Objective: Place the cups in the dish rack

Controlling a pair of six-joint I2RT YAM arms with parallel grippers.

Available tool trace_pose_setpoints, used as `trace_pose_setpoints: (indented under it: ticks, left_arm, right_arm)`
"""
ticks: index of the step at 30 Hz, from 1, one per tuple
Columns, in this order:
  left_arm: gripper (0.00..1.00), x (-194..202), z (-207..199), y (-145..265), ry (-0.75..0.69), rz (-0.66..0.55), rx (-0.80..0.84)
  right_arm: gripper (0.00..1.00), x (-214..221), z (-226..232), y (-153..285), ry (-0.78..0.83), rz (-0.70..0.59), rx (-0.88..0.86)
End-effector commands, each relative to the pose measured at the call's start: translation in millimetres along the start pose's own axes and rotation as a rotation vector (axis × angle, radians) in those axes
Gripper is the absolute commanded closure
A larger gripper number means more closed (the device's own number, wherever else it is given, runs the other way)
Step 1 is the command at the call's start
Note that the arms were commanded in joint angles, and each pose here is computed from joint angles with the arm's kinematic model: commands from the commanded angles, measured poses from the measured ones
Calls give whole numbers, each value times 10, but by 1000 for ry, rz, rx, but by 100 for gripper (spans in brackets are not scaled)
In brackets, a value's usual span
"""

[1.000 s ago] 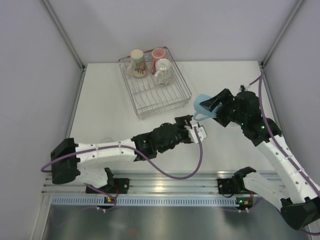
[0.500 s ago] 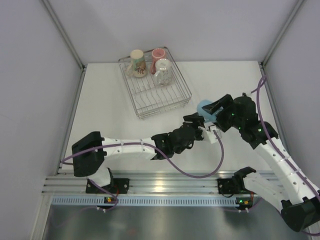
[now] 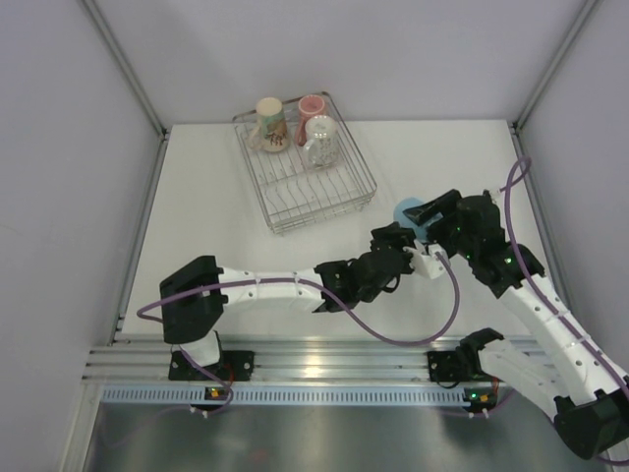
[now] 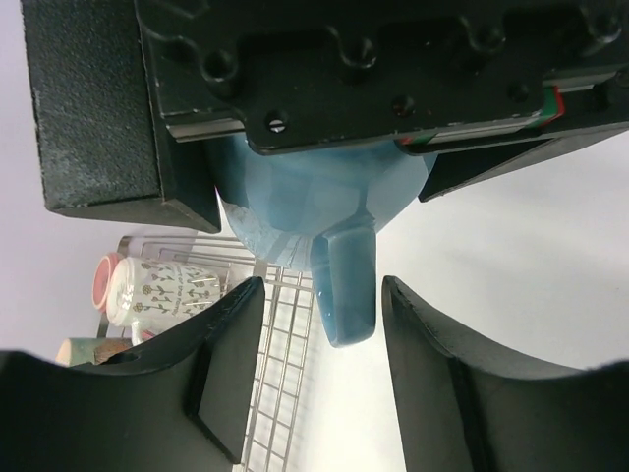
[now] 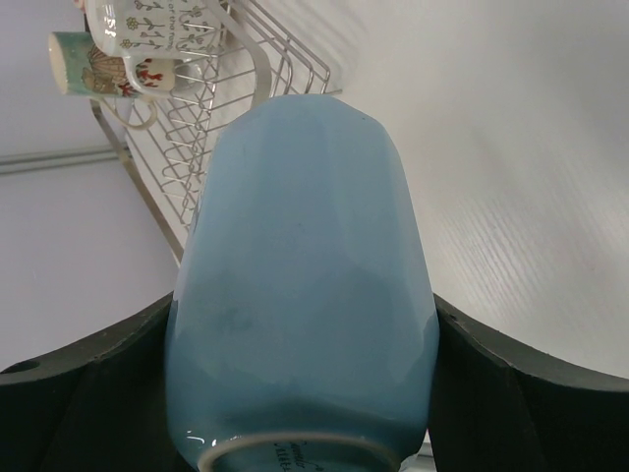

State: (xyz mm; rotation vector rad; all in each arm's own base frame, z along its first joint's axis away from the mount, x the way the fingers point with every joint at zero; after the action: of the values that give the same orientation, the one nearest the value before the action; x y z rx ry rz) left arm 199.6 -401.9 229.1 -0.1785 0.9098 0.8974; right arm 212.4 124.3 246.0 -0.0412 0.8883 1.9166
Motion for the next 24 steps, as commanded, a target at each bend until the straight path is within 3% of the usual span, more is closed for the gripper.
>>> trace_pose_setpoints:
  ticks: [1, 9, 24]
  left_arm:
    - [43, -82, 33, 4, 67, 7, -25]
    - [44, 9, 50, 89, 118, 31, -57]
    - [49, 61, -32, -57, 75, 56, -92]
  right_arm:
    - [100, -136, 275, 108, -36, -80, -131]
    - [100, -138, 235, 76, -49, -92, -106]
    - [100, -57, 230, 46, -90, -49, -142]
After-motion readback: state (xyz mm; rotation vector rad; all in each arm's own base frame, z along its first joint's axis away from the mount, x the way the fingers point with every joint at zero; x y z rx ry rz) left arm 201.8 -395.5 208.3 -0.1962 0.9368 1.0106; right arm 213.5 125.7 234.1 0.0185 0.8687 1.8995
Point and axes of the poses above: each gripper's point midway between its finger pads, its own y axis back along the fingers, its own z axis along the line the jaws close on, x = y × z, the point moved 6 cm from there along y, back along the fingers, and after that the axes turned 6 degrees about y, right-handed, at the moved point
